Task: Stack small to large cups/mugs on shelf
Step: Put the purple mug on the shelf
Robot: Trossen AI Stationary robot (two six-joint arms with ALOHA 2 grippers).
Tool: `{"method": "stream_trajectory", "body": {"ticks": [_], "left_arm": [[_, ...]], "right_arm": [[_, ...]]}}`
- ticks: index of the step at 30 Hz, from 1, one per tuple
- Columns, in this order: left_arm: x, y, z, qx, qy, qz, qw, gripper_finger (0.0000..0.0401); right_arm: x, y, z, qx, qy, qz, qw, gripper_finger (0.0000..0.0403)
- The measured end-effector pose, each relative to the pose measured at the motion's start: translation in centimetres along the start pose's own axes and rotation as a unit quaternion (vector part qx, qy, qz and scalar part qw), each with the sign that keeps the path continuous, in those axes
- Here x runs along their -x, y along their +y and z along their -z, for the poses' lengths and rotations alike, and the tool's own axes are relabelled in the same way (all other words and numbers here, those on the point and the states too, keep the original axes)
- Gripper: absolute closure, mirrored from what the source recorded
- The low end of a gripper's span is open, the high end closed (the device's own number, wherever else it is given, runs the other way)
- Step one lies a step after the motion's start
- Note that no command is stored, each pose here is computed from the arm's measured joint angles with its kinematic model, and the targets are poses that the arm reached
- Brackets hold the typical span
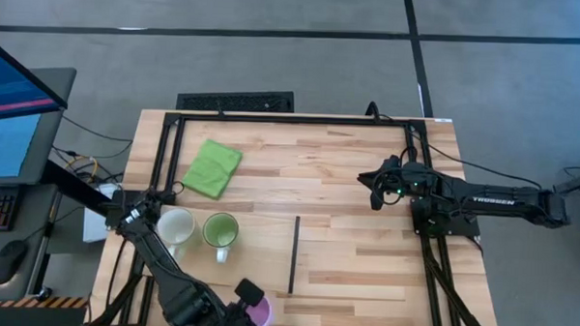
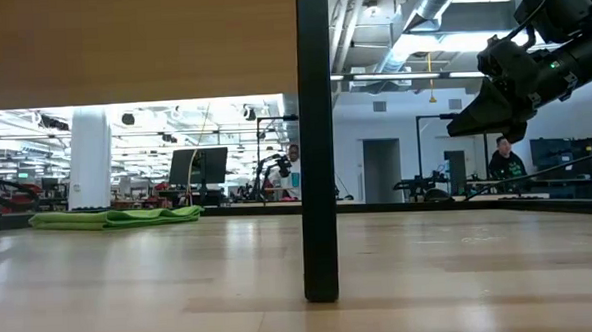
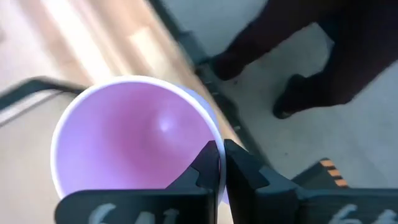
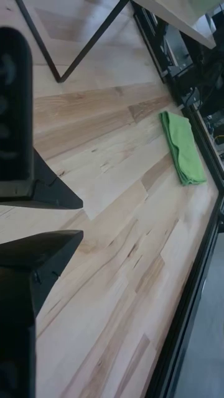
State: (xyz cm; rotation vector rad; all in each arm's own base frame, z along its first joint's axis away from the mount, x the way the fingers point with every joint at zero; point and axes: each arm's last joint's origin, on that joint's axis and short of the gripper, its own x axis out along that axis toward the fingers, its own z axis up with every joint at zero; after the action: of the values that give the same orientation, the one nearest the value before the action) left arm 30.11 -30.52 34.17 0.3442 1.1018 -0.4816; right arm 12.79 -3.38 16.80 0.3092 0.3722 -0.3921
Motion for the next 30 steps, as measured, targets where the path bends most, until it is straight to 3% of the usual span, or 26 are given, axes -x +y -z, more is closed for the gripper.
{"method": "stream_trajectory", "body": {"ticks": [5, 10, 17, 24, 30], "left_arm": [[2.0, 2.4, 0.3, 0.026, 0.01, -0.038, 0.999, 0.0401], [3.2, 6.3, 0.9, 0.099, 0.032, -0.089, 0.991, 0.0401], [3.5, 9.3, 0.6, 0.131, 0.021, -0.086, 0.987, 0.0401], [3.5, 12.3, 1.1, 0.246, 0.032, -0.123, 0.961, 0.0401], [3.5, 13.6, 1.5, 0.302, 0.042, -0.127, 0.944, 0.0401]], "right_arm": [[0.0, 0.0, 0.0, 0.002, 0.0, 0.0, 1.0, 0.0316], [0.0, 0.0, 0.0, 0.004, 0.001, 0.0, 1.0, 0.0316], [0.0, -0.1, 0.2, 0.005, 0.012, 0.004, 1.0, 0.0316], [0.0, -0.2, 0.7, 0.007, 0.035, 0.01, 0.999, 0.0316], [0.0, -0.2, 0.7, 0.007, 0.036, 0.01, 0.999, 0.0316]]}}
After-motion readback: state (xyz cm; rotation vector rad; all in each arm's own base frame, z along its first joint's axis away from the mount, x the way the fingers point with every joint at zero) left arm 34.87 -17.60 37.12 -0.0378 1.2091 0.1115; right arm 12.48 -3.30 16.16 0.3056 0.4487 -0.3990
